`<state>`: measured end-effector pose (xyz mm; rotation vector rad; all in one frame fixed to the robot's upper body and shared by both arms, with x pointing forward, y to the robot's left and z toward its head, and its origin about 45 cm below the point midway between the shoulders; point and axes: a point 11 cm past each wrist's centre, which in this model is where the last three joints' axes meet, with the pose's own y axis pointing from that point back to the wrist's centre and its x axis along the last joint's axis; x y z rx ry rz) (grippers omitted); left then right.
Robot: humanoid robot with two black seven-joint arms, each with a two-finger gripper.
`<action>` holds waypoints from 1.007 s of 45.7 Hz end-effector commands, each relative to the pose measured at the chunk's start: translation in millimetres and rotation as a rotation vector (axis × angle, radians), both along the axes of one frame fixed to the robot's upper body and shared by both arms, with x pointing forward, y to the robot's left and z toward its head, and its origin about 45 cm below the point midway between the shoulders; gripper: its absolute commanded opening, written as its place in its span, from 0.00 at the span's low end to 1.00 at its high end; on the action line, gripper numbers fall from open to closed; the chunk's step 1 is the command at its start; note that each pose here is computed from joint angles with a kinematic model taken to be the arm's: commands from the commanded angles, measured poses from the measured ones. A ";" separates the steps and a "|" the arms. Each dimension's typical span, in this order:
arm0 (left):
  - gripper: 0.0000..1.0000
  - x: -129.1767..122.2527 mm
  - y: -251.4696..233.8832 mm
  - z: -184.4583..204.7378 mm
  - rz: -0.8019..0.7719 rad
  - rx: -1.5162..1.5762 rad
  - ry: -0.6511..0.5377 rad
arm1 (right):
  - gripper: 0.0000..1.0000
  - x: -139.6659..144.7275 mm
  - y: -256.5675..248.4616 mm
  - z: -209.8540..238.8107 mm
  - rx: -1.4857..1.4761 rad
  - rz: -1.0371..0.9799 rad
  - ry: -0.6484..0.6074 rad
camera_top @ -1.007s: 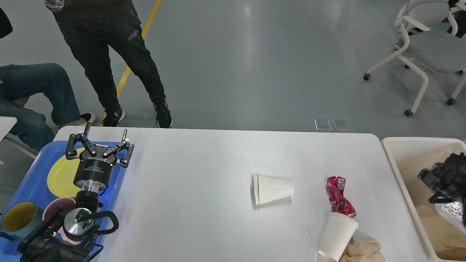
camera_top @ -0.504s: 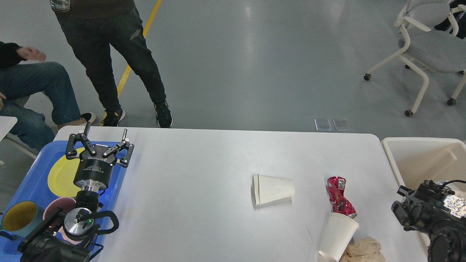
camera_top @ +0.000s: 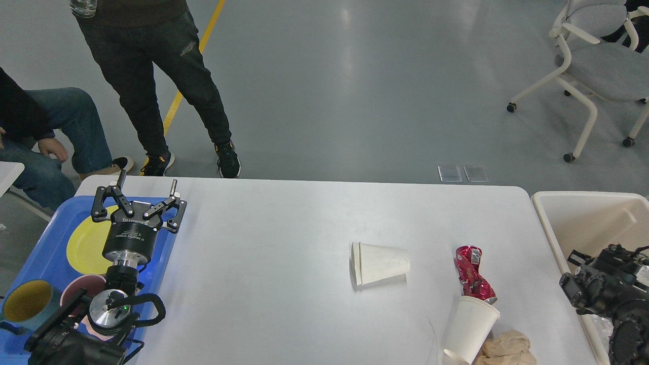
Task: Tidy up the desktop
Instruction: 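Open the right gripper in the bin and raise it out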
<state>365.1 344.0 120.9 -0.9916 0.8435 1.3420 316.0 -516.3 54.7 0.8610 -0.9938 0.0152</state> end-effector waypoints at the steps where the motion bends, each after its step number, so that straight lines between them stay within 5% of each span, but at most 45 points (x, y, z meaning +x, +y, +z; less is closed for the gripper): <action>1: 0.96 0.0 0.0 0.0 0.000 0.000 0.000 | 1.00 7.5 1.2 5.8 0.005 0.000 -0.013; 31: 0.96 0.0 0.0 0.0 0.000 0.000 0.000 | 1.00 22.2 6.7 61.0 0.155 -0.017 0.146; 46: 0.96 0.0 0.0 0.0 0.000 0.000 0.000 | 1.00 55.4 86.3 160.6 0.265 0.180 0.395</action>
